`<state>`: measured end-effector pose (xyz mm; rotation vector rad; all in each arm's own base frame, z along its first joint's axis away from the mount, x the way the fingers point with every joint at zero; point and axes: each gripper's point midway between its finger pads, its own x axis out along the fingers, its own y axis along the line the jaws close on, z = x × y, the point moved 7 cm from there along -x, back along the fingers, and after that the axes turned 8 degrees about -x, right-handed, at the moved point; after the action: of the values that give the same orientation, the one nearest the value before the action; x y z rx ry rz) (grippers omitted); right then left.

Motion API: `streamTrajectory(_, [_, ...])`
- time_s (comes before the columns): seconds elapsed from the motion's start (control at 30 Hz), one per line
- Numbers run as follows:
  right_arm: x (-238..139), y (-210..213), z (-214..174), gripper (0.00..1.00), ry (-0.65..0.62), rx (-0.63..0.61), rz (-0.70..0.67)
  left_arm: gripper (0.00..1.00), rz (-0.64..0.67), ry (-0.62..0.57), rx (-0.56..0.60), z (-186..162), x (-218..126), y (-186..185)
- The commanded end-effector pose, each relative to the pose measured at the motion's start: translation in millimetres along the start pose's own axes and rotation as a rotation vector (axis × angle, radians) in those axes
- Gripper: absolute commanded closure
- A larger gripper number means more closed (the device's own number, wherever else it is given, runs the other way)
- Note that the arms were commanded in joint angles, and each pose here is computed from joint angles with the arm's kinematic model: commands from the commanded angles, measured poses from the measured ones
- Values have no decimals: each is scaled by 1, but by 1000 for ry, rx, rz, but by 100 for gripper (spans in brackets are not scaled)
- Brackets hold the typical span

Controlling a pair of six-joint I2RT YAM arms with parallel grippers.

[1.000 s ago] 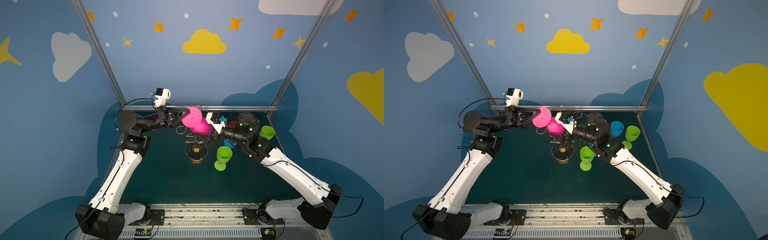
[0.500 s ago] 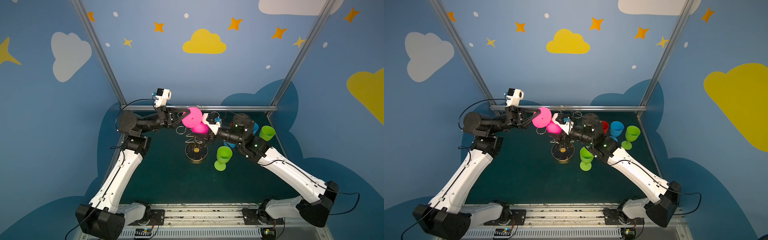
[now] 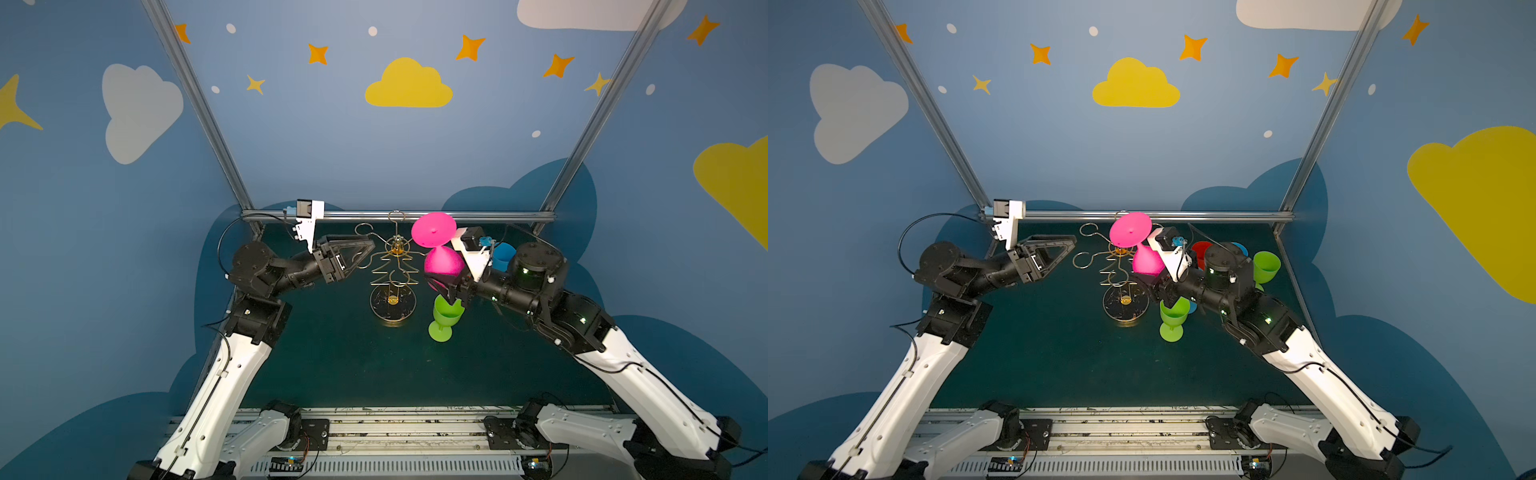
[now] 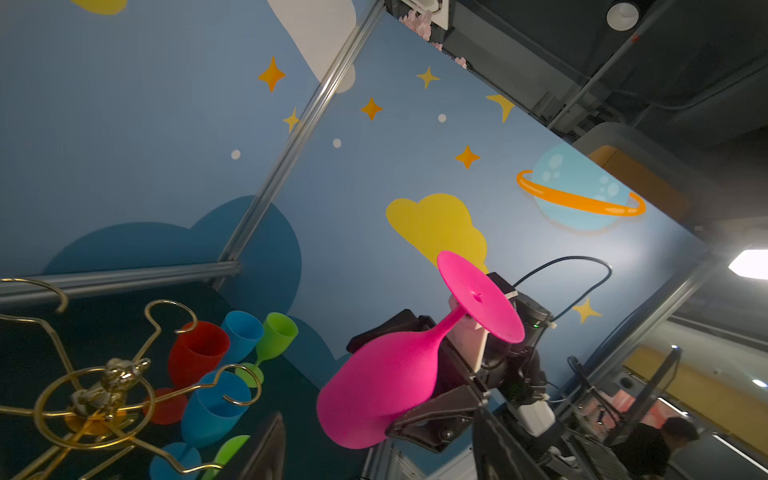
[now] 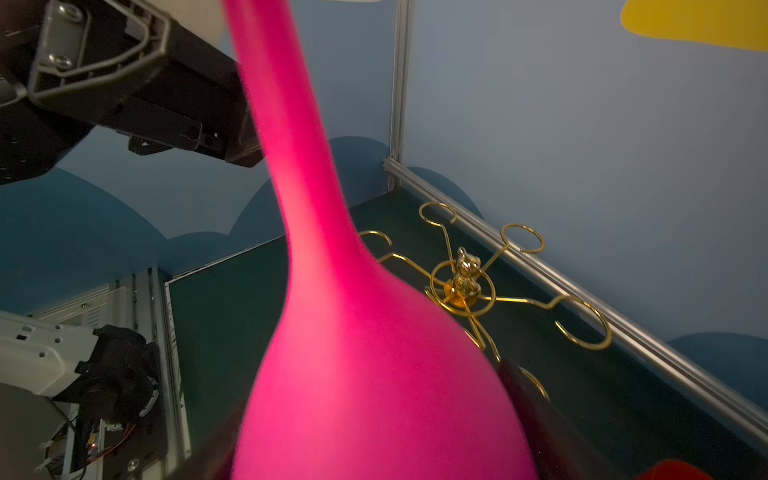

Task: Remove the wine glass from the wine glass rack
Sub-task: 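Close the right gripper around the magenta glass bowl held by left, then pull the magenta glass away with the right gripper while left releases its foot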

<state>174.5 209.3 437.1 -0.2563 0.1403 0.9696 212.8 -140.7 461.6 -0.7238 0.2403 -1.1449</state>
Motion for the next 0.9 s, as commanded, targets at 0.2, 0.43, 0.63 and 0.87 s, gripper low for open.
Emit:
streamTrajectory(0.2, [-23, 8, -34, 85, 276, 160, 6, 36, 142, -67, 853, -43, 4, 3])
streamTrajectory(0.43, [-11, 17, -39, 90, 333, 180, 62, 41, 102, -71, 1115, -60, 15, -3])
streamTrajectory(0.63, [2, 29, -41, 92, 353, 187, 123, 44, 87, -62, 1198, -64, 27, -4])
streamTrajectory(0.87, [16, 46, -46, 95, 389, 186, 183, 50, 77, -32, 1238, -67, 40, -3])
